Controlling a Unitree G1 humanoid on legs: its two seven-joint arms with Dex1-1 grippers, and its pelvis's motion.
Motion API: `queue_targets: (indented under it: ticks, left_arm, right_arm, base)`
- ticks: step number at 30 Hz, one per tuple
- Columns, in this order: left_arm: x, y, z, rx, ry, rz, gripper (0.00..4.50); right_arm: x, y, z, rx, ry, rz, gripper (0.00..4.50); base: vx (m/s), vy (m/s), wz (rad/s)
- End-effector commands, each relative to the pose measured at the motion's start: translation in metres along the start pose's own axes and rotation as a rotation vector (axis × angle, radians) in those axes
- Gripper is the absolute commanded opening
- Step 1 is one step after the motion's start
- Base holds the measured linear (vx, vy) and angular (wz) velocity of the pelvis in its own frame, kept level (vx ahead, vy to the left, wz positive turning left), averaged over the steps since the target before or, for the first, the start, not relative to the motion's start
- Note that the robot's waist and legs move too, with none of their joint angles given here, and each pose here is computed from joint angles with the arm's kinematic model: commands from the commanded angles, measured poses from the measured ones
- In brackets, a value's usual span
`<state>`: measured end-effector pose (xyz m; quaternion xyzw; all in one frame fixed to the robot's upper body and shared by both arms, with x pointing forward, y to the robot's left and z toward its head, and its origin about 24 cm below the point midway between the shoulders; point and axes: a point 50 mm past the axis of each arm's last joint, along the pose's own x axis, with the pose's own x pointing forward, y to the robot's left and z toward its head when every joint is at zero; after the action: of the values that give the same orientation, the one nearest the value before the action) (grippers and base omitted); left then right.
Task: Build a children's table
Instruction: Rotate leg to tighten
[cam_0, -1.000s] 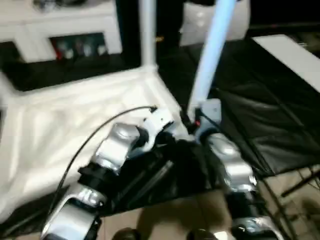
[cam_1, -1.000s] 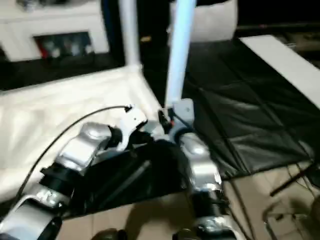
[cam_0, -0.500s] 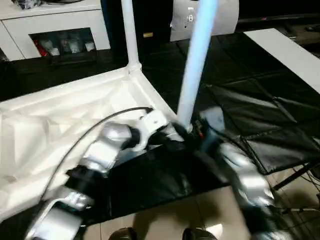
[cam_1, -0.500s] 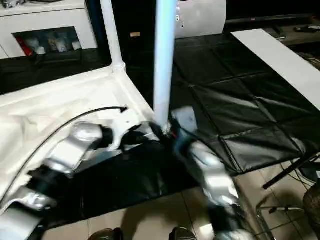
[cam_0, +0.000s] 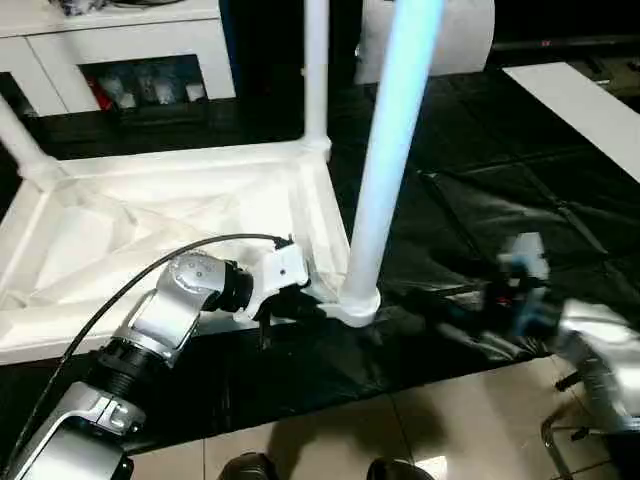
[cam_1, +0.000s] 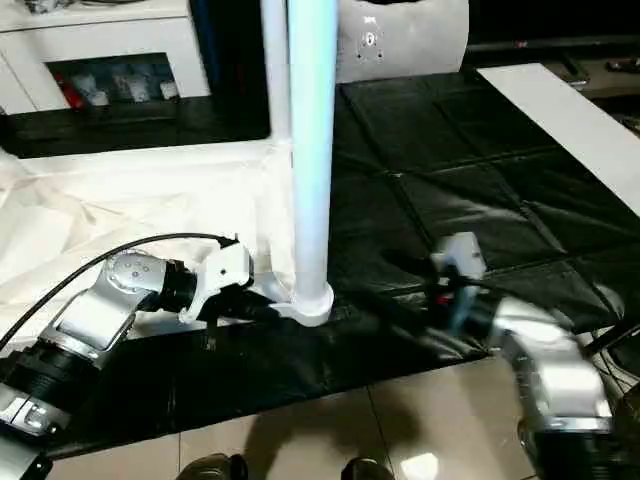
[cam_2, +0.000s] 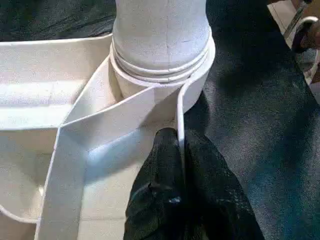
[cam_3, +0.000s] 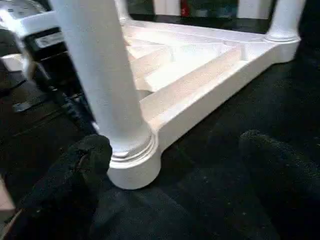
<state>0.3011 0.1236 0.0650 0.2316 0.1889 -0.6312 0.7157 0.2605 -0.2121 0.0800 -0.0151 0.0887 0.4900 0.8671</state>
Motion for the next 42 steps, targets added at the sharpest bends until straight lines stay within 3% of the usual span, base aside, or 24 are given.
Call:
queue_targets:
  ticks: [1, 10, 11, 19, 24, 29, 36, 42]
  left_arm:
    - [0.001, 0.0, 0.005, 0.023, -0.033, -0.027, 0.0]
    - [-0.001, 0.004, 0.008, 0.003, -0.088, 0.015, 0.0]
    - [-0.001, 0.004, 0.009, -0.006, -0.09, 0.008, 0.44]
    - [-0.004, 0.004, 0.007, -0.01, -0.089, 0.02, 1.02]
    - [-0.005, -0.002, -0.002, -0.005, -0.039, -0.026, 1.02]
    - [-0.006, 0.002, -0.008, 0.017, 0.009, 0.018, 1.02]
    - [-0.005, 0.004, -0.005, -0.004, -0.022, 0.018, 0.42]
    - [-0.003, 0.004, -0.011, 0.022, 0.03, -0.017, 0.09]
  right_arm:
    - [0.0, 0.001, -0.001, -0.007, 0.022, 0.03, 4.46]
    - [0.012, 0.014, -0.01, -0.036, 0.081, 0.093, 4.46]
    - [0.012, 0.014, -0.011, -0.039, 0.085, 0.091, 4.5]
    - [0.016, 0.018, -0.013, -0.044, 0.08, 0.083, 4.5]
    - [0.018, 0.02, -0.013, -0.049, 0.079, 0.09, 4.5]
    - [0.021, 0.019, -0.012, -0.058, 0.074, 0.092, 4.5]
    - [0.024, 0.018, -0.01, -0.062, 0.07, 0.101, 4.5]
    - [0.029, 0.014, -0.005, -0.091, 0.072, 0.119, 4.5]
  base:
    - [0.0, 0.0, 0.0]
    - [0.0, 0.0, 0.0]
    - [0.0, 0.0, 0.0]
    - [0.0, 0.0, 0.0]
    - [0.0, 0.0, 0.0]
    - [0.0, 0.0, 0.0]
    - [0.0, 0.0, 0.0]
    - [0.0, 0.0, 0.0]
